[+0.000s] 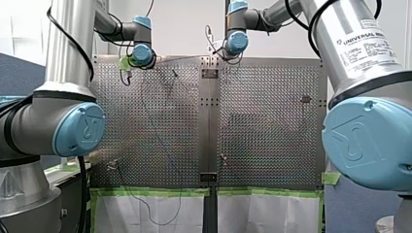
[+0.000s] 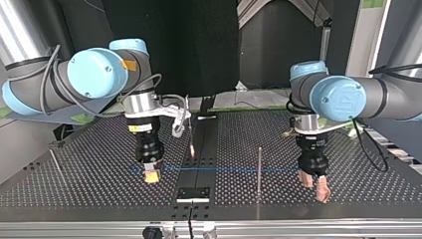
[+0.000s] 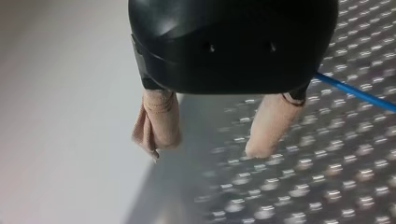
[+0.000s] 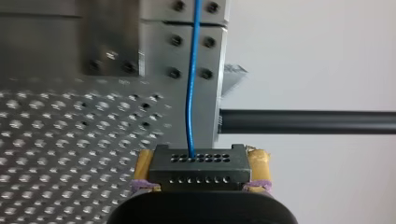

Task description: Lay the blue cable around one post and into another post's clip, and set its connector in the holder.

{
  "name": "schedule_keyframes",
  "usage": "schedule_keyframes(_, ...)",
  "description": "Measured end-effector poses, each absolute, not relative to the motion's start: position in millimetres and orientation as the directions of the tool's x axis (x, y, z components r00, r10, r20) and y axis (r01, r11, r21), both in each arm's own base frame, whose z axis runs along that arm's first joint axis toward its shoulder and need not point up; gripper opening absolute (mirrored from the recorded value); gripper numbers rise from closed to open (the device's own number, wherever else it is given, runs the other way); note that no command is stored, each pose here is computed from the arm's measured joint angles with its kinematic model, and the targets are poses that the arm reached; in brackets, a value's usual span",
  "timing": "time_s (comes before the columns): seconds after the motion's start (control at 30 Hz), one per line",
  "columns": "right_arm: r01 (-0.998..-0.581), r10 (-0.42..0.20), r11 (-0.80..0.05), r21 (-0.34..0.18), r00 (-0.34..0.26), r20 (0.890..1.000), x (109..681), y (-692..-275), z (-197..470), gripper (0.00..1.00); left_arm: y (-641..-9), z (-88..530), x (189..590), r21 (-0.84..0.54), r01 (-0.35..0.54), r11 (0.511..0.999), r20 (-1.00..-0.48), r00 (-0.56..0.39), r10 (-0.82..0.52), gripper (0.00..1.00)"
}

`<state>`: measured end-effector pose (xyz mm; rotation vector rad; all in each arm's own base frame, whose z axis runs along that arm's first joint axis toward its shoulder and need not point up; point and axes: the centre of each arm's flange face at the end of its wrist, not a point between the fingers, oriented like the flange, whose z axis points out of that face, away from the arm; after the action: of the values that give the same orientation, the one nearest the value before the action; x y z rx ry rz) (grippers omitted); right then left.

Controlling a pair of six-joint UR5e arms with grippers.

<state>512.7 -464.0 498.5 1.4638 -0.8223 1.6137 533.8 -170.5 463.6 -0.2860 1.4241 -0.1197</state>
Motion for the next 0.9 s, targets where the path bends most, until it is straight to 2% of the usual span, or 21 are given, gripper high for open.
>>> schedule_keyframes(0.27,-0.889,0.135,-0.457,0.040,-0.025,0.991,506,-480,503,0.20,-185,429,549,-0.233,-0.033,0.972,-0.971,0.066,-0.231,1.00)
schedule_keyframes(0.47,-0.894,0.098,-0.445,0.049,0.006,0.995,505,-493,480,0.20,-185,411,561,-0.250,-0.017,0.968,-0.967,0.044,-0.249,1.00)
schedule_keyframes(0.7,-0.917,0.030,-0.394,0.064,0.057,0.998,491,-505,451,0.20,-189,384,566,-0.258,-0.035,0.965,-0.966,0.000,-0.258,1.00)
schedule_keyframes(0.9,-0.933,0.010,-0.357,0.048,0.047,0.999,479,-515,430,0.20,-190,374,564,-0.261,-0.035,0.965,-0.965,-0.006,-0.261,1.00)
